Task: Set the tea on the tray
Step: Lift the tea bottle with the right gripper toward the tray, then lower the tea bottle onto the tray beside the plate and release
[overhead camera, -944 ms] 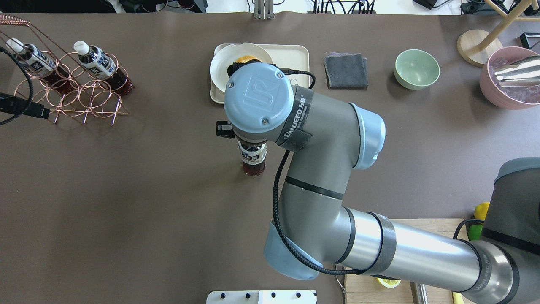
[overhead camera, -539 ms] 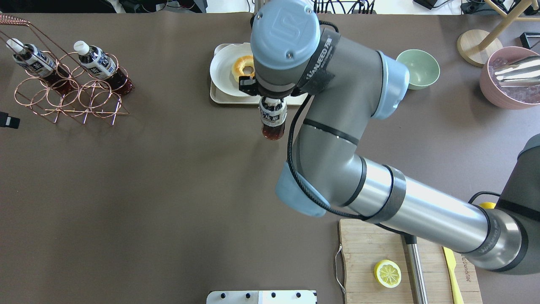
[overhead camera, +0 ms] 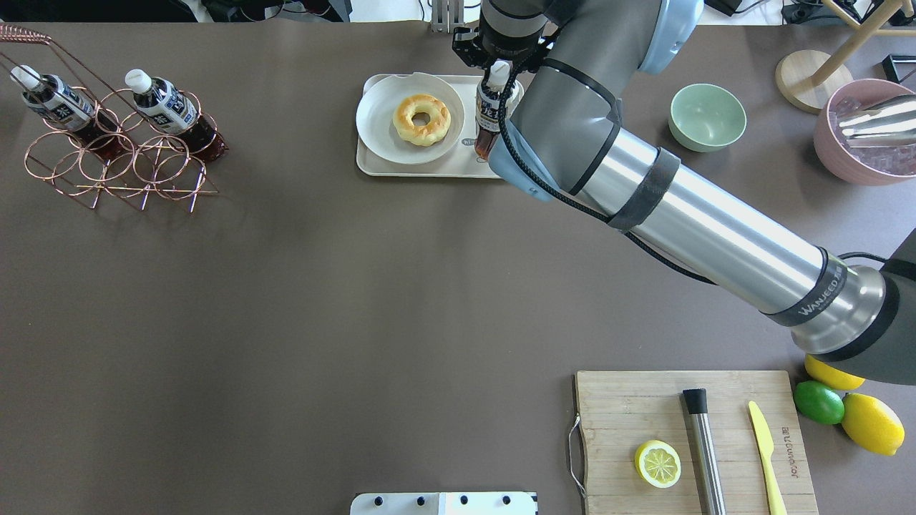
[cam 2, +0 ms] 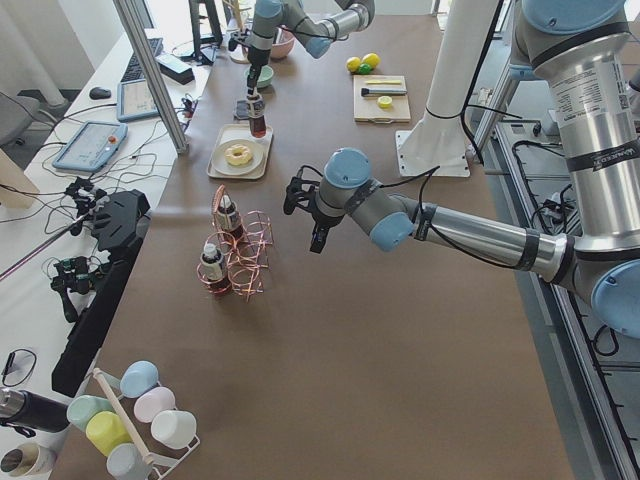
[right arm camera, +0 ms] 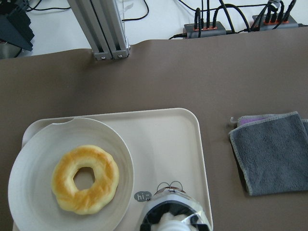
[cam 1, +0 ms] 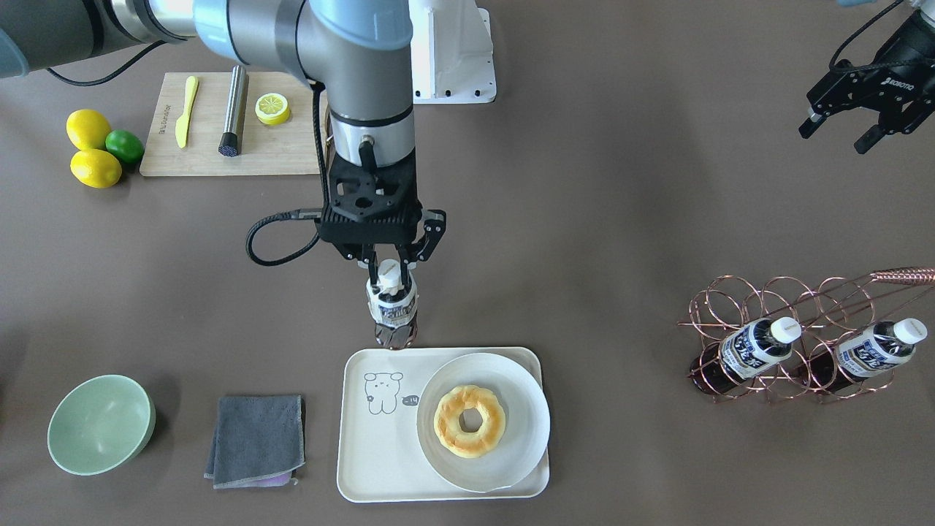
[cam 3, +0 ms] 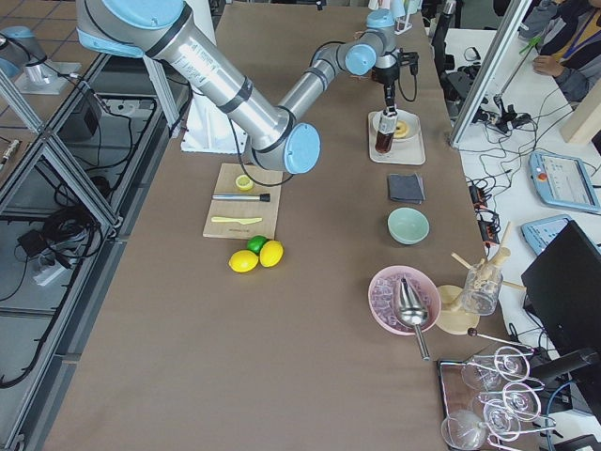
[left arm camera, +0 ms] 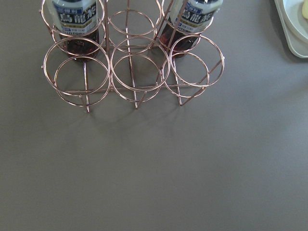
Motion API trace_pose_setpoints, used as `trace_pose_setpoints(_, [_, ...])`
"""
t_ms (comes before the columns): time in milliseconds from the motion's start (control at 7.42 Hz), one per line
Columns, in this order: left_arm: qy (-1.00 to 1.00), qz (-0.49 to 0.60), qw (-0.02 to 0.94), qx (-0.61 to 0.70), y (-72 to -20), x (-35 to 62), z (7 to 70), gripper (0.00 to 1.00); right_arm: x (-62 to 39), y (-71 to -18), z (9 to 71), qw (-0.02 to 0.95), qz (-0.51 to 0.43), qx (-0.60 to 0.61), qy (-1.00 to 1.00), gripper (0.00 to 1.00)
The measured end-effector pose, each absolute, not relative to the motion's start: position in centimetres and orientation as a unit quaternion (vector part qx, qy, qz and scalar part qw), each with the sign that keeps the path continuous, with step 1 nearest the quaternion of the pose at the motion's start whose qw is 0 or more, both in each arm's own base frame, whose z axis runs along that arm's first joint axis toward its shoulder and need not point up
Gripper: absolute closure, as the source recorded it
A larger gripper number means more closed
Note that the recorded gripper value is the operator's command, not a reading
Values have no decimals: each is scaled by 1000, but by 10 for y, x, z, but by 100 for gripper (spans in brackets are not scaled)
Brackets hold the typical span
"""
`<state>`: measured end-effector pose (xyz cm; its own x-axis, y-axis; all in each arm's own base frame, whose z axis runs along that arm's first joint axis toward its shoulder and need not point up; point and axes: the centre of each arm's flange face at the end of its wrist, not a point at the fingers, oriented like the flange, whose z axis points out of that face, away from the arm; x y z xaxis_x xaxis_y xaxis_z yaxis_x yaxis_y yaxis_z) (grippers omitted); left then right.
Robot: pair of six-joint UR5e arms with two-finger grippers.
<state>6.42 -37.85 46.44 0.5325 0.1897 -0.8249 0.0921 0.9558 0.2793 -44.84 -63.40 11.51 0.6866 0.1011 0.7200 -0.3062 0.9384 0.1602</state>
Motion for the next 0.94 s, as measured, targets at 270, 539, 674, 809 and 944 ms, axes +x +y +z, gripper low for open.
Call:
trace_pose_setpoints(270, [486, 29, 861, 150, -373, 62, 471, 3, -447, -672, 125, 912, 117, 129, -372, 100])
trace_pose_setpoints(539, [487, 30, 859, 152, -371, 61, 473, 3, -449, -692, 134, 910, 119, 134, -375, 100])
trace_pose_setpoints(674, [487, 30, 859, 153, -371, 61, 473, 3, -449, -697, 137, 909, 119, 136, -377, 7])
trace_pose_setpoints(809, [487, 30, 859, 153, -370, 61, 473, 3, -449, -699, 137, 908, 119, 136, -378, 0])
trace_pose_setpoints(944, [487, 30, 859, 153, -370, 61, 473, 3, -449, -699, 137, 908, 118, 136, -378, 0])
